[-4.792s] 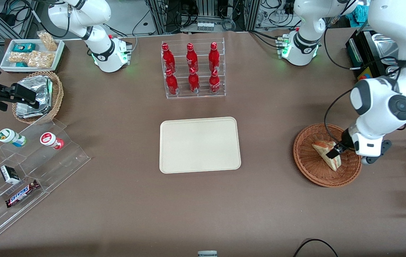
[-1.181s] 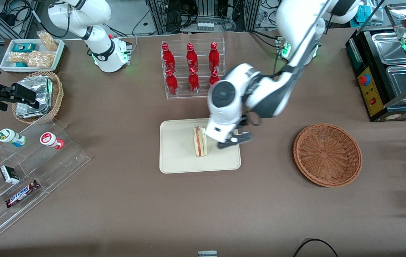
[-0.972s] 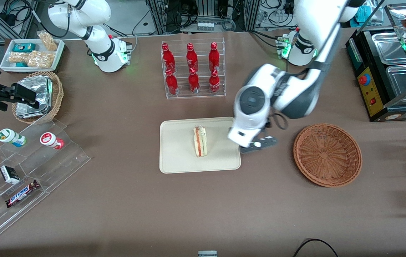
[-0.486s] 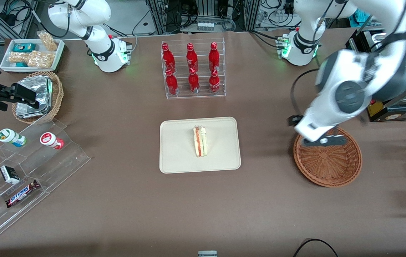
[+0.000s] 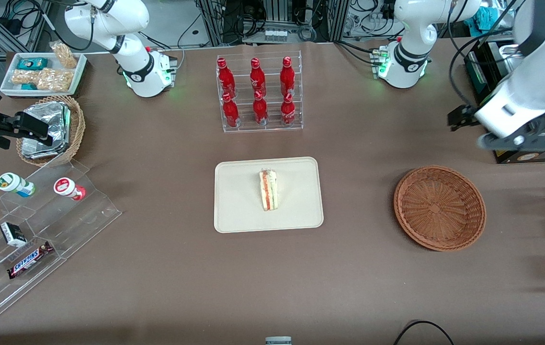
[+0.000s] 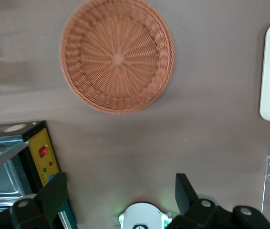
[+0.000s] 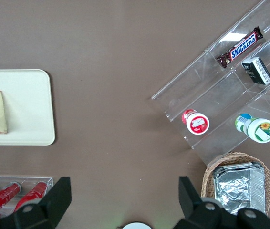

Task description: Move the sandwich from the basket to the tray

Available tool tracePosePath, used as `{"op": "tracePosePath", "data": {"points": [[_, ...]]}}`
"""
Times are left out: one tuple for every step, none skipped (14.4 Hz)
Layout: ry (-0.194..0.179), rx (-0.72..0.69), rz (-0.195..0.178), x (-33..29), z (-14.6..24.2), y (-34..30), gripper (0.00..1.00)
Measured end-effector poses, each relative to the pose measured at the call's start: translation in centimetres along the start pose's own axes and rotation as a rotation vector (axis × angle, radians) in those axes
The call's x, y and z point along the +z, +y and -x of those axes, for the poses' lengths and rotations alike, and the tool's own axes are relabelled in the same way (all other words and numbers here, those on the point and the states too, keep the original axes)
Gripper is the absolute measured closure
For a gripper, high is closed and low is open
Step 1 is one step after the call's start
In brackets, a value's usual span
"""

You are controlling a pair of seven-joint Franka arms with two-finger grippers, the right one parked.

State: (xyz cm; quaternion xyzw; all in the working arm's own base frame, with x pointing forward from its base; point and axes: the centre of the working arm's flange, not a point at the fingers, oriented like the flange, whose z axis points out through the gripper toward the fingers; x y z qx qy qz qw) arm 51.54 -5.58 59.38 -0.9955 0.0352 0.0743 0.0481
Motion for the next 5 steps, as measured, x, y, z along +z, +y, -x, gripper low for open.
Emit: {"op": "tracePosePath", "data": {"points": [[0.025, -0.02, 0.014, -1.2, 0.3, -1.0, 0.0], [0.048, -0.041, 0.048, -2.1, 0.4, -2.2, 0.0], [0.068, -0.056, 0.083, -2.6, 0.2, -3.4, 0.0], [0.089, -0.064, 0.107, -2.7, -0.1, -4.6, 0.0], [0.107, -0.064, 0.121, -2.5, -0.5, -5.6, 0.0]]}}
